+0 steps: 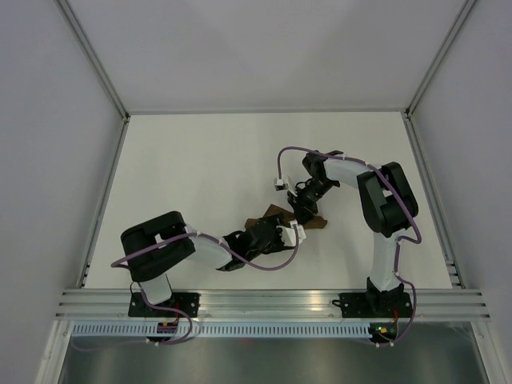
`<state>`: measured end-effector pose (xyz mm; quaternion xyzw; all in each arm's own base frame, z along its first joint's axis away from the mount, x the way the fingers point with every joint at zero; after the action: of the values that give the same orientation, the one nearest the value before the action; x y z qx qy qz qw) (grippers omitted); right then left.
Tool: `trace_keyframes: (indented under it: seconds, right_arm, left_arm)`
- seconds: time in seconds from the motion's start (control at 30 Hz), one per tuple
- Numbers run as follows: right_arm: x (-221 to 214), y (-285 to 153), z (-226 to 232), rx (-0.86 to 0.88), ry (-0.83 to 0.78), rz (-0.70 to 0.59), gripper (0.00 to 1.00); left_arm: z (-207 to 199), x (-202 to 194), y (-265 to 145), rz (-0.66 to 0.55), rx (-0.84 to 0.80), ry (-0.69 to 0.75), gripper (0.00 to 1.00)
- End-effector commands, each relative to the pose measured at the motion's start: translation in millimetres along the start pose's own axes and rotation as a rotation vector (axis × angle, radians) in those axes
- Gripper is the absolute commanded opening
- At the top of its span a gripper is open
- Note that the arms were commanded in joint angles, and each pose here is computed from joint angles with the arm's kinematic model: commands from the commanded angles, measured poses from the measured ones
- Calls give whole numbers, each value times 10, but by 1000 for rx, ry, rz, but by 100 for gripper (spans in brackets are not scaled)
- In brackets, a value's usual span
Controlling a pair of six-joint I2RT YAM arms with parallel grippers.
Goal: Fold the napkin, place the utensils inside, and roll it up
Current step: Roll the napkin with the utensil
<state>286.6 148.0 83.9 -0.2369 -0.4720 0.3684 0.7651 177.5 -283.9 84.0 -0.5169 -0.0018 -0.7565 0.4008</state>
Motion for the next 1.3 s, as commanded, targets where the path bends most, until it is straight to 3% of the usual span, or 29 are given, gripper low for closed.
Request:
trace_keyframes:
  seconds: [0.0, 0.3, 0.33, 0.43, 0.53, 0.63, 0.67, 0.73, 0.8, 1.07, 1.27]
  right_arm:
    - [-491, 255, -68, 27, 55, 244, 2]
    - [-506, 262, -66, 27, 64, 244, 4]
    - [-502, 260, -71, 24, 64, 244, 4]
    - [-500, 253, -72, 13, 61, 246, 6]
    - [-493, 241, -65, -2, 57, 241, 15]
    - [-454, 204, -51, -33, 49, 225, 34]
    - [-411, 165, -35, -54, 44, 210, 45]
    - [-386, 128, -9, -72, 37, 191, 52]
    - [-310, 48, 36, -94, 21, 164, 69]
    - [-92, -295, 157, -227, 5, 48, 78]
    - [-79, -624, 206, -328, 26, -102, 79]
  left_arm:
    - [75, 174, 94, -71, 57, 37, 70]
    - [-61, 108, 211, 26, -83, 8, 56]
    - [-92, 102, 224, 37, -110, -5, 48]
    - [-123, 63, 248, 75, -158, -43, 37]
    - [-149, 2, 245, 119, -201, -92, 22]
    - [-168, -20, 234, 142, -248, -140, 13]
    - [-154, -33, 226, 157, -260, -155, 11]
    - [-167, -54, 213, 170, -303, -192, 8]
    - [-141, -82, 203, 185, -324, -221, 7]
    - [-73, -122, 160, 194, -415, -338, 4]
    - [-32, -143, 178, 240, -458, -381, 2]
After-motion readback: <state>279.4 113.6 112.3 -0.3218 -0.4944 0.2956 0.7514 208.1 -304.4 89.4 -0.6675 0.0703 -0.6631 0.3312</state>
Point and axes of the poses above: each gripper's point midway between its finger pads, its own y axis out along the fingers, its own z axis along the line the jaws close on, x = y × z, the point moved 10 cm from there along -y, back along the fingers, and after that the axes turned 3 degrees about -y, right-handed, at the moved point
